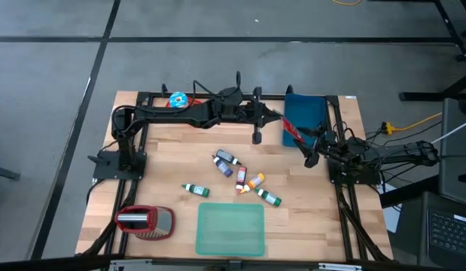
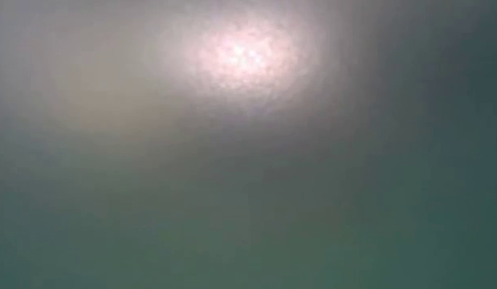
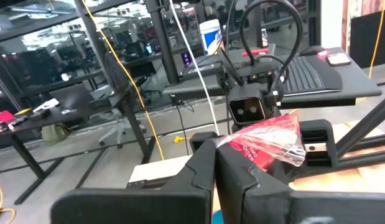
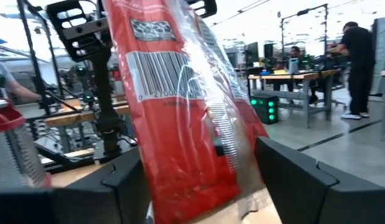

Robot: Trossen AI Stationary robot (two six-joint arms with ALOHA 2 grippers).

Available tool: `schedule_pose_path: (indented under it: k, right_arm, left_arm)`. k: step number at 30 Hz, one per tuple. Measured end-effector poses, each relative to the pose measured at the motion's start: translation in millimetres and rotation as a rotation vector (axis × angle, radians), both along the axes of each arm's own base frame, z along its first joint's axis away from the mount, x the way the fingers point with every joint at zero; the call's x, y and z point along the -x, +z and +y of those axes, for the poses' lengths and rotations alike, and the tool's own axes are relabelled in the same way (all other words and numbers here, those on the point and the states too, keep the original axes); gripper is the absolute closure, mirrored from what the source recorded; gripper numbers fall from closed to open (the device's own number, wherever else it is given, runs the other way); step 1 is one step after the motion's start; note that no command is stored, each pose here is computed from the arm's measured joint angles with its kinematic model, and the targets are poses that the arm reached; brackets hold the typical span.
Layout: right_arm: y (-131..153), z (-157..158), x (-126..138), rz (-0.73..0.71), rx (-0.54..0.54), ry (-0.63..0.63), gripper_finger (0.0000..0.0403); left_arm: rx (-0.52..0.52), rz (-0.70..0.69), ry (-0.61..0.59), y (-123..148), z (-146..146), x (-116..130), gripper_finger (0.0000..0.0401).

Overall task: Pick & Place Food Item
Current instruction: Put the red popcorn bag into the blue bin

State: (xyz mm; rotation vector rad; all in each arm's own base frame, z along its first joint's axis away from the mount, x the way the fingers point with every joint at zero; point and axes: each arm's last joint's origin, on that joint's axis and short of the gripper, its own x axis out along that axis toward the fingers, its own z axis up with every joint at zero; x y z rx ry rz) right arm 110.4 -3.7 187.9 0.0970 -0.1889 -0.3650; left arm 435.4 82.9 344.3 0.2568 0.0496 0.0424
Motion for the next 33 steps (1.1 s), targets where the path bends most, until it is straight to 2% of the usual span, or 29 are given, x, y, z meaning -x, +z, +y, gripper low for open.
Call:
schedule_pose_path:
  k: [6,14,20,23,26,33]
  right_arm:
    - [0,0,0,0.004,0.007,-0.005,0.0212]
    - [0,0,0,0.025,0.057,-0.014,0.0380]
    - [0,0,0,0.026,0.058,-0.017,0.0371]
    - [-2,-1,0,0.046,0.051,-0.059,0.0382]
    - [-6,-3,0,0.095,0.045,-0.121,0.0386]
    - [-12,-7,2,0.156,0.022,-0.267,0.0386]
  left_arm:
    - [0.004,0.024,0.001,-2,0,0,0.0399]
    - [-0.003,0.030,0.000,-3,0,0,0.0398]
    - [-0.062,0.029,-0.001,-1,0,1,0.0389]
    - [-0.112,0.038,0.014,5,1,6,0.0372]
    - [-0.161,0.104,0.054,7,3,14,0.0344]
    - [-0.225,0.308,0.233,6,6,32,0.0262]
